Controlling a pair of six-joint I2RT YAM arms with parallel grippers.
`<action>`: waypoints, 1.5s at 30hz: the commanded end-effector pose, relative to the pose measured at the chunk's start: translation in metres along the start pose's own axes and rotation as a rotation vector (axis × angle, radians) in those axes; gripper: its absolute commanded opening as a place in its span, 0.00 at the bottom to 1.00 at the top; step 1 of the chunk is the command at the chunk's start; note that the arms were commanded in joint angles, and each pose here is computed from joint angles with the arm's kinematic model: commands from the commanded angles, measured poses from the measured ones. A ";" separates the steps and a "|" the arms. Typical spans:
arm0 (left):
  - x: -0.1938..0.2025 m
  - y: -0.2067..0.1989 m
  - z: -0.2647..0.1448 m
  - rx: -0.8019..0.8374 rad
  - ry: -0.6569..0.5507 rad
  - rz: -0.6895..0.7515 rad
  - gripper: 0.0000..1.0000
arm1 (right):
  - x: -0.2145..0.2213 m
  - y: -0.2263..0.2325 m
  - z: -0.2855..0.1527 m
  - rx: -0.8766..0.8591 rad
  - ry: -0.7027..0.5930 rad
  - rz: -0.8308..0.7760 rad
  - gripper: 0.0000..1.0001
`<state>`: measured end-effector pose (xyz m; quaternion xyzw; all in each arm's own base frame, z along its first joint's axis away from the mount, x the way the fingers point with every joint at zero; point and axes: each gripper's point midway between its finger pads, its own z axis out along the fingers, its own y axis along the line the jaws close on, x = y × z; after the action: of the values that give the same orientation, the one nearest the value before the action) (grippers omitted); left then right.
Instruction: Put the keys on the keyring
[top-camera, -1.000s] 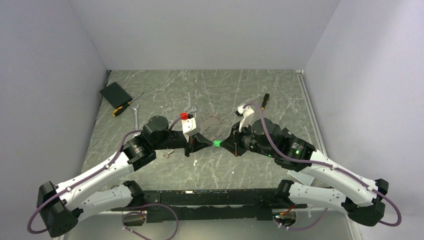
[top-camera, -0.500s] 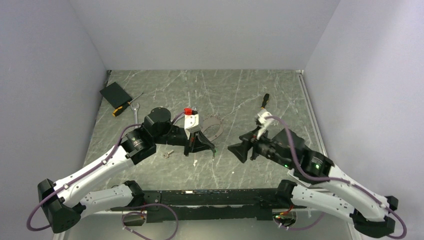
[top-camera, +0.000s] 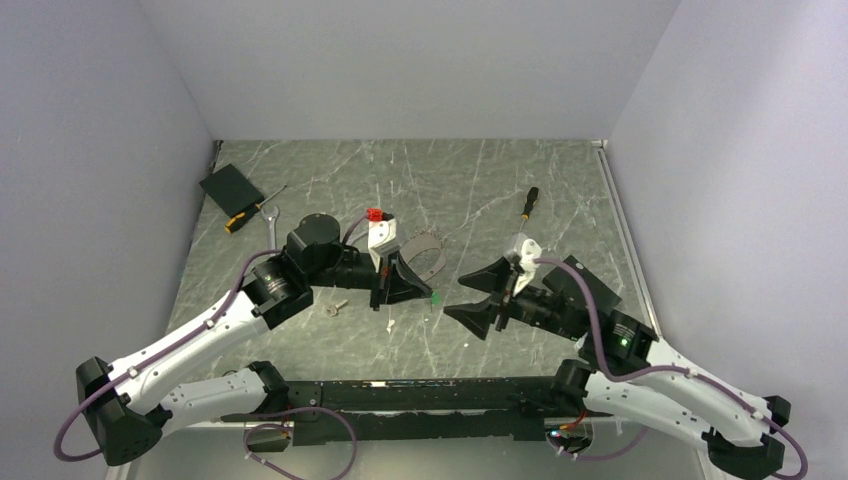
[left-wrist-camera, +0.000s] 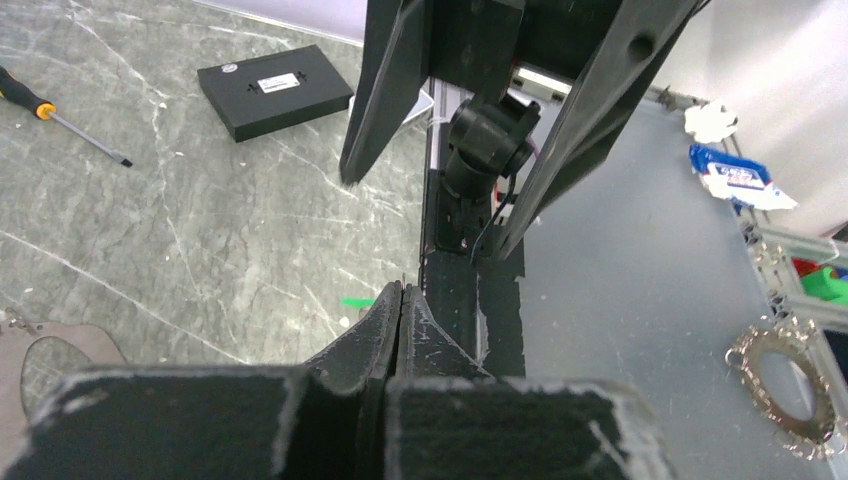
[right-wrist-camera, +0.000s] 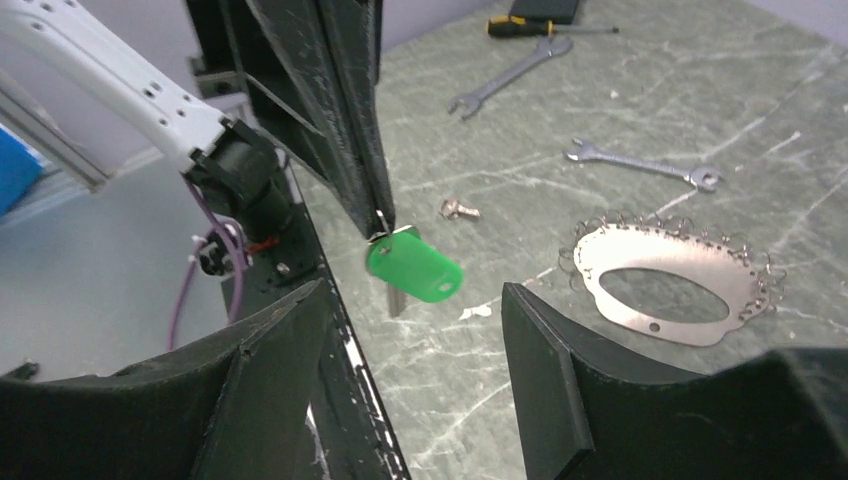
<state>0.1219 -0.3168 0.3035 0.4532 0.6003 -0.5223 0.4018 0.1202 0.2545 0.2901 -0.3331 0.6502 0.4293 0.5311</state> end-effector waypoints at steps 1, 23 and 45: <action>-0.017 0.003 0.007 -0.008 -0.078 -0.033 0.00 | -0.027 -0.003 0.016 0.018 -0.048 -0.033 0.65; -0.022 0.017 0.016 -0.058 -0.157 -0.135 0.00 | -0.022 -0.018 0.030 0.098 -0.039 -0.005 0.46; -0.021 -0.003 0.011 0.032 -0.150 -0.113 0.00 | -0.025 -0.007 0.018 0.039 -0.092 -0.005 0.09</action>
<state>0.1415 -0.3321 0.3110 0.3638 0.6153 -0.5613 0.4171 0.1401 0.2674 0.2886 -0.3135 0.6646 0.4105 0.5399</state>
